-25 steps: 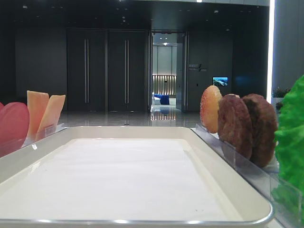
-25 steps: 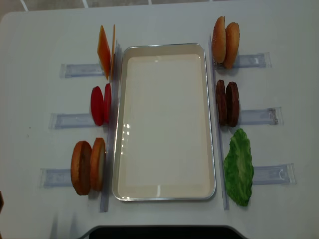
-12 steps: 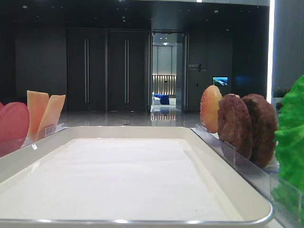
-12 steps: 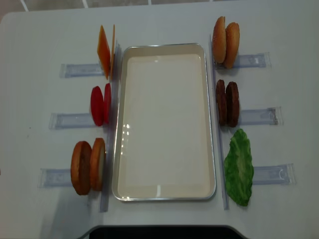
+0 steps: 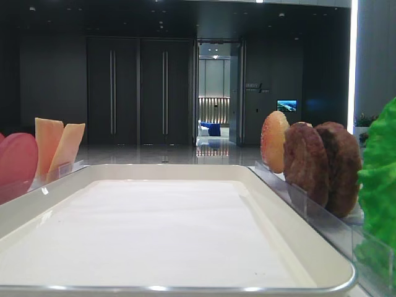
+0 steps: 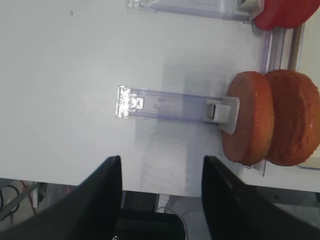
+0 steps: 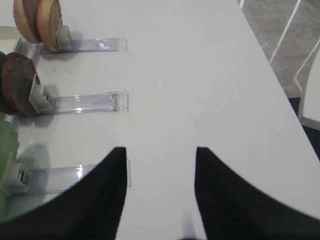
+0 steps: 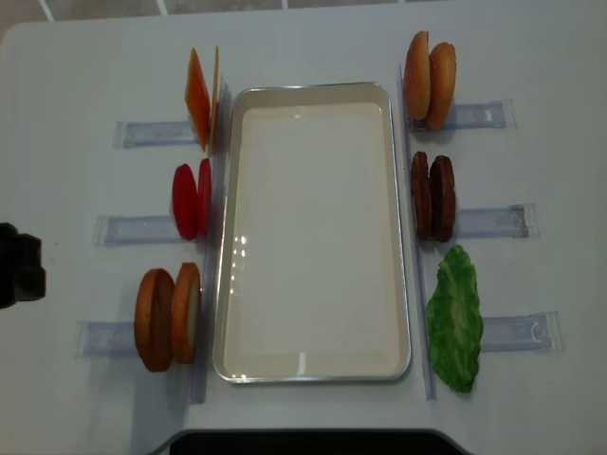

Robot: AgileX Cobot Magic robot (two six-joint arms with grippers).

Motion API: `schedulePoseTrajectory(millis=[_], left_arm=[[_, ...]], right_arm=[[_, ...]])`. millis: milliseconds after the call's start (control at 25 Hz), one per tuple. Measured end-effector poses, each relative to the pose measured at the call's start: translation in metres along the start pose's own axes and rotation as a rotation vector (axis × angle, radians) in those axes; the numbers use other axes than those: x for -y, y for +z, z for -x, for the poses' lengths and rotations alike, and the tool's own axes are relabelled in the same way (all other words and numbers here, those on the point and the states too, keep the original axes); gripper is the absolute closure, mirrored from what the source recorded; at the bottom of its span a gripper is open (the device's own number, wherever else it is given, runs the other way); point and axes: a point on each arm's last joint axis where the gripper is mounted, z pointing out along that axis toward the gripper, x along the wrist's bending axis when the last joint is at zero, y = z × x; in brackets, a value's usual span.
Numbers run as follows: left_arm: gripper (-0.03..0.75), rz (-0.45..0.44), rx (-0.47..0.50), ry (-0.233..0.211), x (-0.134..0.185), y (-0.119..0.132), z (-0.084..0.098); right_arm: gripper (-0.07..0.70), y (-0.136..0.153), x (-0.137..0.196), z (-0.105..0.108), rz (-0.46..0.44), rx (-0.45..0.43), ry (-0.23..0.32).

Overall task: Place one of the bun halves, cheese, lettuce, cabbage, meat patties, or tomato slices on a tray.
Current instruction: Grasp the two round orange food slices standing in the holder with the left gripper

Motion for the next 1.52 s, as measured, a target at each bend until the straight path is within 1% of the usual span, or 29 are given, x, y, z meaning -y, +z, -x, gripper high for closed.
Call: schedulePoseTrajectory(millis=[200, 360, 400, 480, 680, 720, 800, 1000, 1080, 1120, 1200, 1280, 1320, 1400, 1520], left_arm=[[0.318, -0.073, -0.003, 0.000, -0.010, 0.016, 0.002], [0.309, -0.081, 0.016, -0.008, -0.016, 0.021, 0.004], [0.285, -0.083, 0.029, -0.014, -0.017, 0.022, 0.006], [0.263, -0.080, 0.046, -0.021, -0.017, 0.023, 0.007], [0.246, -0.082, 0.076, -0.030, -0.017, 0.022, 0.011], [0.244, -0.083, 0.081, -0.021, -0.017, 0.022, 0.012], [0.244, -0.080, 0.092, 0.010, -0.016, 0.022, 0.019], [0.243, -0.064, 0.117, 0.055, -0.012, 0.021, 0.043], [0.243, -0.057, 0.124, 0.067, -0.010, 0.020, 0.053], [0.243, -0.054, 0.128, 0.080, -0.008, 0.019, 0.058], [0.243, -0.046, 0.140, 0.087, -0.005, 0.017, 0.068], [0.243, -0.040, 0.146, 0.112, -0.001, 0.017, 0.079], [0.243, -0.047, 0.143, 0.117, 0.000, 0.019, 0.084], [0.243, -0.063, 0.133, 0.144, 0.004, 0.023, 0.096], [0.243, -0.075, 0.100, 0.157, 0.005, 0.032, 0.110]], right_arm=[[0.323, 0.000, 0.000, 0.000, 0.000, 0.000, 0.000], [0.323, 0.000, 0.000, 0.000, 0.000, 0.000, 0.000], [0.323, 0.000, 0.000, 0.000, 0.000, 0.000, 0.000], [0.323, 0.000, 0.000, 0.000, 0.000, 0.000, 0.000], [0.323, 0.000, 0.000, 0.000, 0.000, 0.000, 0.000], [0.323, 0.000, 0.000, 0.000, 0.000, 0.000, 0.000], [0.323, 0.000, 0.000, 0.000, 0.000, 0.000, 0.000], [0.323, 0.000, 0.000, 0.000, 0.000, 0.000, 0.000], [0.323, 0.000, 0.000, 0.000, 0.000, 0.000, 0.000], [0.323, 0.000, 0.000, 0.000, 0.000, 0.000, 0.000], [0.323, 0.000, 0.000, 0.000, 0.000, 0.000, 0.000], [0.323, 0.000, 0.000, 0.000, 0.000, 0.000, 0.000], [0.323, 0.000, 0.000, 0.000, 0.000, 0.000, 0.000], [0.323, 0.000, 0.000, 0.000, 0.000, 0.000, 0.000], [0.323, 0.000, 0.000, 0.000, 0.000, 0.000, 0.000]])
